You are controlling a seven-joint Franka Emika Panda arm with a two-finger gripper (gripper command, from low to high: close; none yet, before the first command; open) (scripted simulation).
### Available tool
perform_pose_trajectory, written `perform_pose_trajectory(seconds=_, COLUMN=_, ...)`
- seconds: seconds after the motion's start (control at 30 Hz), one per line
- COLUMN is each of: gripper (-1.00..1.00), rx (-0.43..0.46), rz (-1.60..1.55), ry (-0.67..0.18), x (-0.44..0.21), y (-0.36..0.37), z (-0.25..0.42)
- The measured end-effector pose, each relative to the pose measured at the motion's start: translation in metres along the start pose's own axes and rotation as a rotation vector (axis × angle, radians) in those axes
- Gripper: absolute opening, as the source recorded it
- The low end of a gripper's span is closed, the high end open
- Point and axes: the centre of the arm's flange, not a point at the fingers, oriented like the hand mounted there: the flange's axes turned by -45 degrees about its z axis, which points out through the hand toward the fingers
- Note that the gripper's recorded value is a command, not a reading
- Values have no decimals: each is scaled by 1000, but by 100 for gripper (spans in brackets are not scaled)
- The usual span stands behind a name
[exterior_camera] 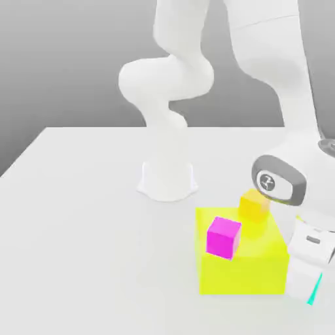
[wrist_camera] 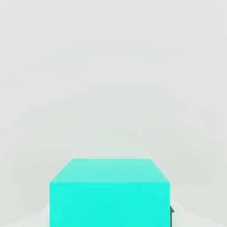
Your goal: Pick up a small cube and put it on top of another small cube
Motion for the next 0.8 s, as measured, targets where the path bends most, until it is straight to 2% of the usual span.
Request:
perform_pose_trajectory(seconds=0.13, gripper=-100, rx=1, rz=0, ry=0, x=0, y=0, z=-44)
perform_pose_trajectory(seconds=0.3, gripper=-100, rx=-39, rz=-112, ry=44, x=2, y=3, z=-106)
perform_pose_trajectory(seconds=0.57, gripper=-100, rx=-72, rz=-343, ry=24, x=-44, y=-14, z=-173)
perform_pose_trajectory(seconds=0.8, gripper=-100, rx=-57, rz=-546, ry=32, x=-92, y=-34, z=-214)
